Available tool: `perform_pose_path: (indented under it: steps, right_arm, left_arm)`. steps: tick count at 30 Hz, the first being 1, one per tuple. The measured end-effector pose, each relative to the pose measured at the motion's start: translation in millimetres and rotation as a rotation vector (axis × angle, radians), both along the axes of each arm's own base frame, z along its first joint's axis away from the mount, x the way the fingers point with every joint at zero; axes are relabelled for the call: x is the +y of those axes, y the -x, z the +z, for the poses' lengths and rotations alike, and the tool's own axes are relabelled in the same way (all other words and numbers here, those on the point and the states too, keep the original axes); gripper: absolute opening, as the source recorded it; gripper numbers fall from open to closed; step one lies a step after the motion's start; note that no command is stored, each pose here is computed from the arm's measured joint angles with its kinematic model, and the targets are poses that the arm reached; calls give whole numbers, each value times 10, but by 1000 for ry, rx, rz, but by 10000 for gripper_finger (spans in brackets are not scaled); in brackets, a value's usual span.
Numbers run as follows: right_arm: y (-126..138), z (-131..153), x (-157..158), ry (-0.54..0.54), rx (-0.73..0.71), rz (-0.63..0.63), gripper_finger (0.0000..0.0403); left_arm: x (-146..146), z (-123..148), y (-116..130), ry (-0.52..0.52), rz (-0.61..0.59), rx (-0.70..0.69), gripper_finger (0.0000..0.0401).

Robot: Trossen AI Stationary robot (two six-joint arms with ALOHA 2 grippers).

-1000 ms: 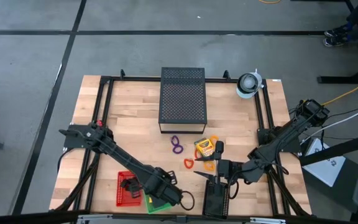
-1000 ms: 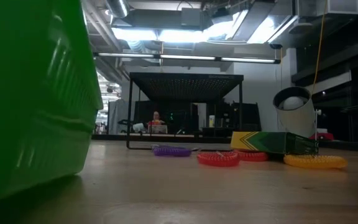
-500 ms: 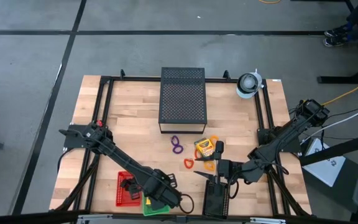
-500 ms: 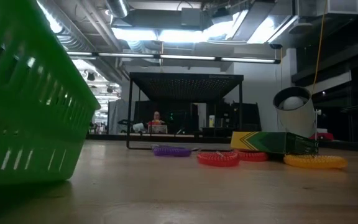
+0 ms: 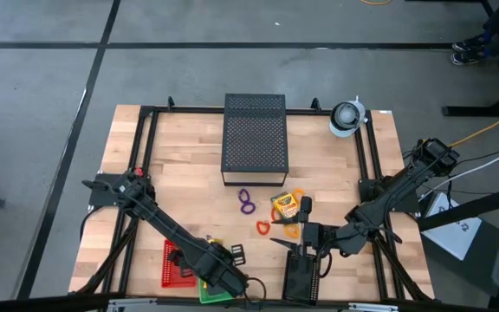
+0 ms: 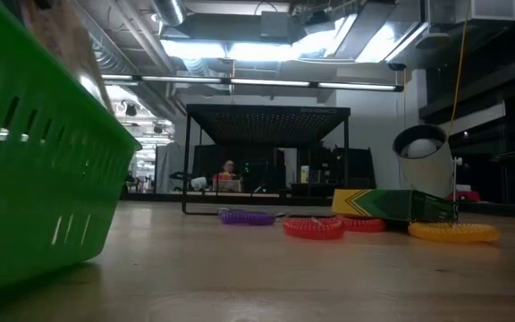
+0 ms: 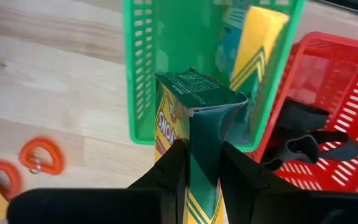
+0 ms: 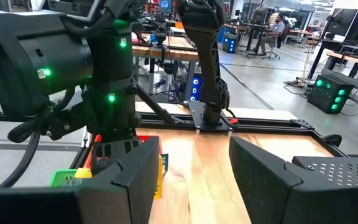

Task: Pick & Place Office Desk Supplies
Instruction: Put the crayon box into the green bin

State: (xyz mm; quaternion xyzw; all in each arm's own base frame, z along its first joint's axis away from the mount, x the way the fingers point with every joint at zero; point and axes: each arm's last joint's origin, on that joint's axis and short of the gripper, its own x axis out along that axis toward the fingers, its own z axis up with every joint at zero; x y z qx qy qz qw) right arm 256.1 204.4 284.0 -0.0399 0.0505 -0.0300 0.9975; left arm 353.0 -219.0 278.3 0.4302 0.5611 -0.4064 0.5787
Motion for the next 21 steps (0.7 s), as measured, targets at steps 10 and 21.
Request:
perform_pose_path:
  steps: [10, 21]
  right_arm:
    - [-19, 0, -24, 0, 0, -9, 196]
    - [-53, -1, -67, -23, -1, -25, 196]
  left_arm:
    - [-206, 288, 119, 41, -26, -82, 66]
    - [-278, 430, 99, 128, 19, -118, 66]
